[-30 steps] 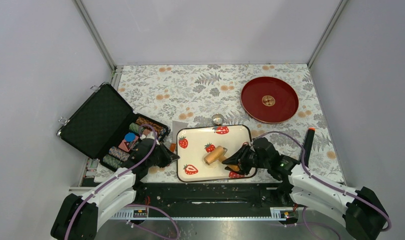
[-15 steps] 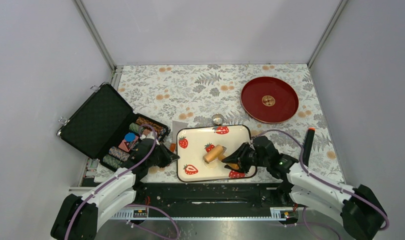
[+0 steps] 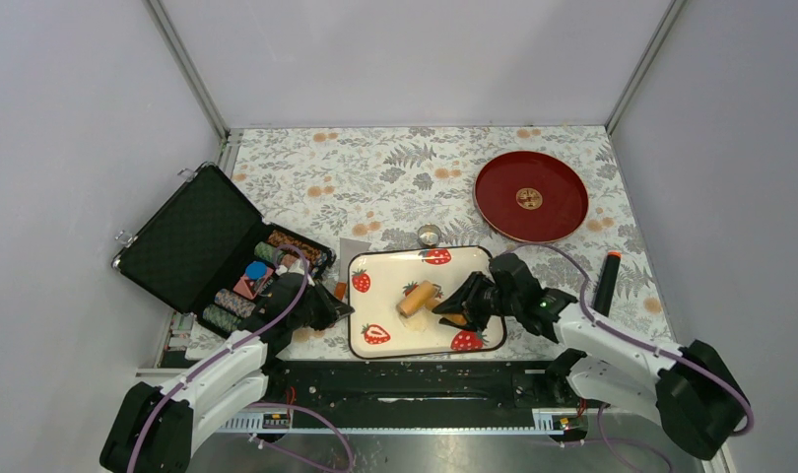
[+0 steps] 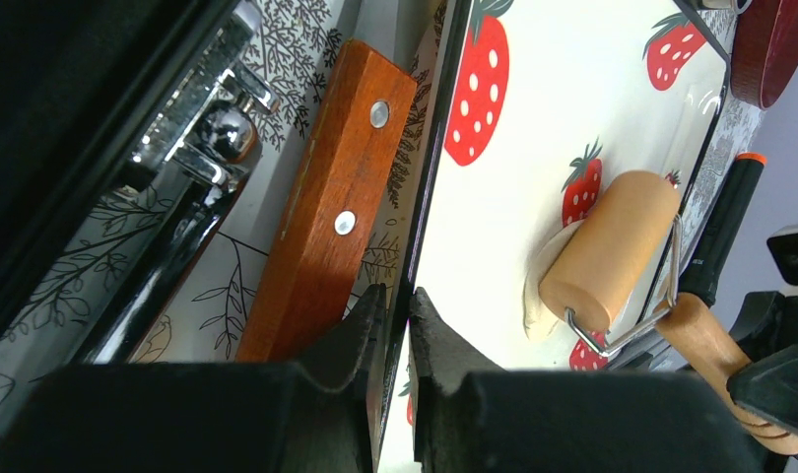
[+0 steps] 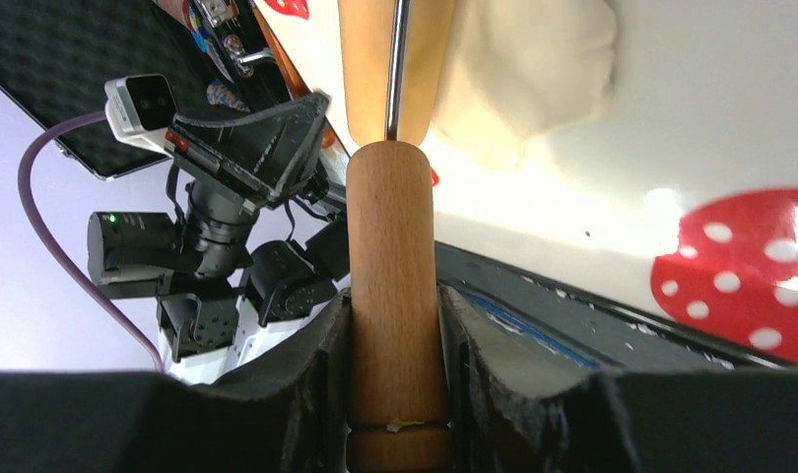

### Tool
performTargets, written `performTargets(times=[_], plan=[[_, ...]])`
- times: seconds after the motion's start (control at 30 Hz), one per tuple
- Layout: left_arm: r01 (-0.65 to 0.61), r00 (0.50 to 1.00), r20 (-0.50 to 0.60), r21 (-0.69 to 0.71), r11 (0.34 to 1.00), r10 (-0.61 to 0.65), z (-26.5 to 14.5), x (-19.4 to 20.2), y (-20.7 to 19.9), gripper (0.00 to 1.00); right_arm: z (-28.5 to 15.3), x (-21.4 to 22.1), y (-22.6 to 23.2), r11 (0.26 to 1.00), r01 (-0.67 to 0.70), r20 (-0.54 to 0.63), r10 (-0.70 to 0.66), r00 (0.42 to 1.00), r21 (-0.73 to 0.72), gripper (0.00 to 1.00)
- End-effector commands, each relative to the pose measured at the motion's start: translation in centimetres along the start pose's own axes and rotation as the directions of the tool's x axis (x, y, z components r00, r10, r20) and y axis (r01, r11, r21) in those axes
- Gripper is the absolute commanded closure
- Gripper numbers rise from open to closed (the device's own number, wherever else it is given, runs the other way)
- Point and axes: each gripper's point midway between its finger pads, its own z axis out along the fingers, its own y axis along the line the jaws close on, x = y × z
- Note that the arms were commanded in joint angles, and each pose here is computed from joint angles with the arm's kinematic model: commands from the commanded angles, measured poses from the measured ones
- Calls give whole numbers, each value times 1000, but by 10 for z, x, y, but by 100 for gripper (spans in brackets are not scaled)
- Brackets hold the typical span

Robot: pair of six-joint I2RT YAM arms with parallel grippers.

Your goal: Roll out the dumpling wrappers from the dough

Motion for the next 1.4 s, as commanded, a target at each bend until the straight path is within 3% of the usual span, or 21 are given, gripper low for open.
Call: performTargets(times=[0.0,0.37,0.63,1.07,1.37], plan=[[16,1000,12,-66,998,-15,1,0,16,100,-1,-2,-120,891,-116,47,106,993,440,100],[18,1000,11,-65,998,-17,1,0,16,100,-32,-4,-142,882,-162,124,119,985,443,100],[16,1000,7,-64,998,-15,1,1,16,100,-33,-8,-154,835,-88,68,61,996,542,100],[17,1000,8,-63,998,-17,1,0,16,100,-37,-13,-165,850,-173,90,147,985,497,100],[18,1000,10,-64,998,-17,1,0,15,100,-30,-22,-174,815,-81,18,86,996,574,100]])
